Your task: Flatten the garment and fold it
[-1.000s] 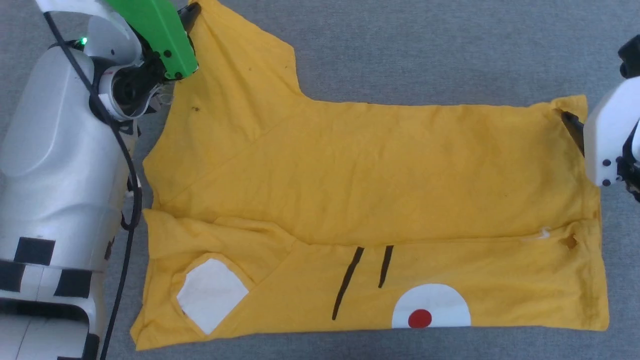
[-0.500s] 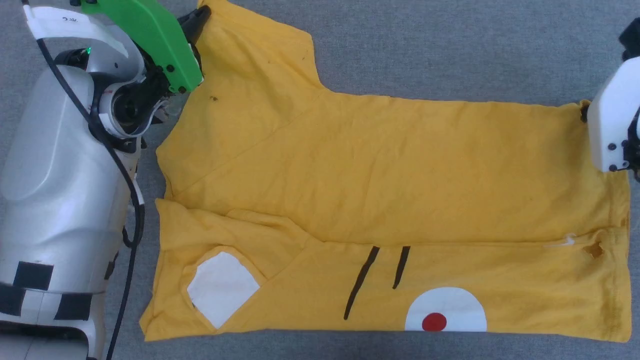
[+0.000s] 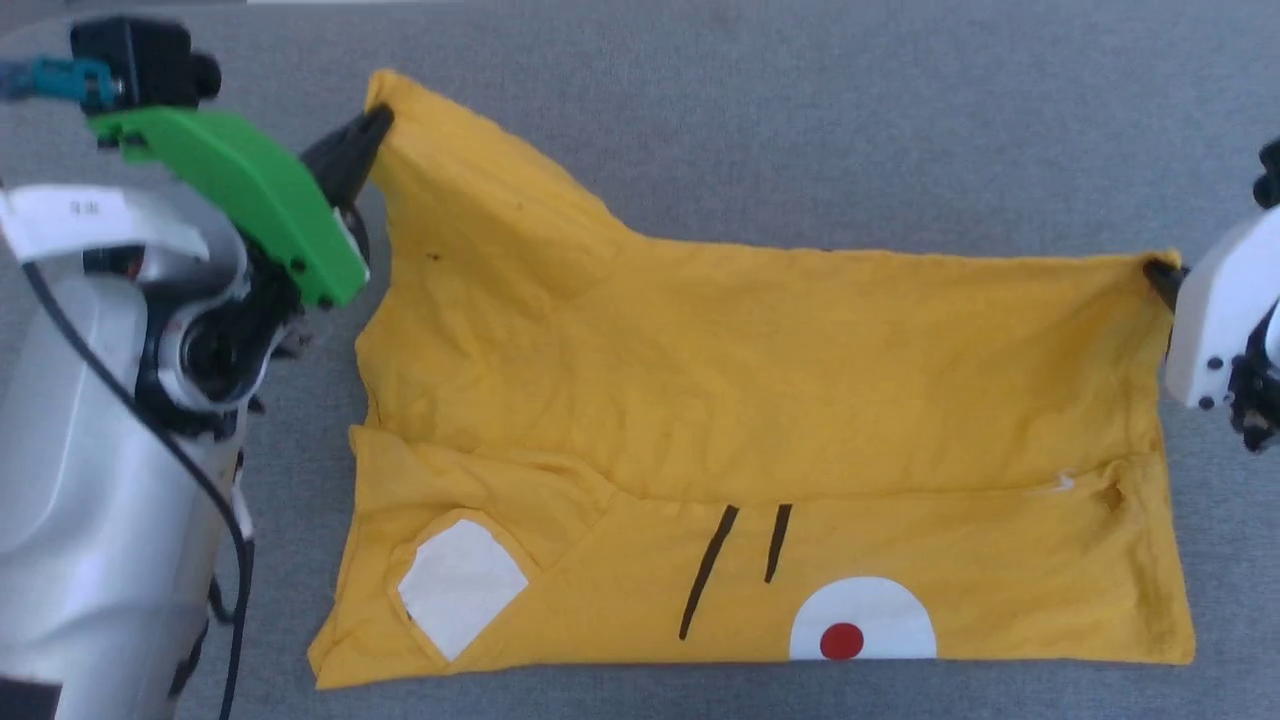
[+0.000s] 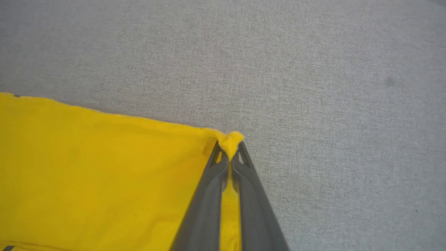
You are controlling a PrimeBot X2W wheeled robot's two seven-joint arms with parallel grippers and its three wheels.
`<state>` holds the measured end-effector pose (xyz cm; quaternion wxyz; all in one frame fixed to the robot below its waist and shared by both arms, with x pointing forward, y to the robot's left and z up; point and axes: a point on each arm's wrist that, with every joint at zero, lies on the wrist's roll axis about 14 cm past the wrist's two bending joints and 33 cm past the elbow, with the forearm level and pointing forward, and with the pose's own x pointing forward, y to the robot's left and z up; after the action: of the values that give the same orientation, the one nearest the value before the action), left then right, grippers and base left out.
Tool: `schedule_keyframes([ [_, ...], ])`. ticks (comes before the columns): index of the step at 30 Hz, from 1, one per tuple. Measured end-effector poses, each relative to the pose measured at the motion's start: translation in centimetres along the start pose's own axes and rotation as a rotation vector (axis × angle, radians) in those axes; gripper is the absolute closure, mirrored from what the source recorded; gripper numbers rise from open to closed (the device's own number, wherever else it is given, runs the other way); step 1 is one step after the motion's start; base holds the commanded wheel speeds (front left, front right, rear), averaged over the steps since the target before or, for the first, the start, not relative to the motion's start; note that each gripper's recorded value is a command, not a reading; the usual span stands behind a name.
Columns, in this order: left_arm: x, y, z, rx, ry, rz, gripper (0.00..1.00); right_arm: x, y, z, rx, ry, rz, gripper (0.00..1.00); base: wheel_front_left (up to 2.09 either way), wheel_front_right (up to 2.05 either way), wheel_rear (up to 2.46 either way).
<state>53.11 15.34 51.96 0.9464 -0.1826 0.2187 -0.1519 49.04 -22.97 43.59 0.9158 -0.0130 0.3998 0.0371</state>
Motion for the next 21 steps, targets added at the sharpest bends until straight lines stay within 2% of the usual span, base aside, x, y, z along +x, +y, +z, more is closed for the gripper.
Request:
schedule_keyframes([
  [8,-6.2,0.3,-1.8,-0.076,-0.036,0.049,1.00,-3.5,-0.6,-4.4,0.092,0.012,-0.012,1.00,0.00,0.00,0.00],
  [17,-11.0,1.6,-8.9,-0.272,0.020,0.128,1.00,-5.2,-0.6,-9.1,0.162,0.077,-0.017,1.00,0.00,0.00,0.00],
  [21,-12.6,2.3,-12.7,-0.374,0.077,0.181,1.00,-5.3,-0.6,-11.1,0.157,0.125,-0.029,1.00,0.00,0.00,0.00],
])
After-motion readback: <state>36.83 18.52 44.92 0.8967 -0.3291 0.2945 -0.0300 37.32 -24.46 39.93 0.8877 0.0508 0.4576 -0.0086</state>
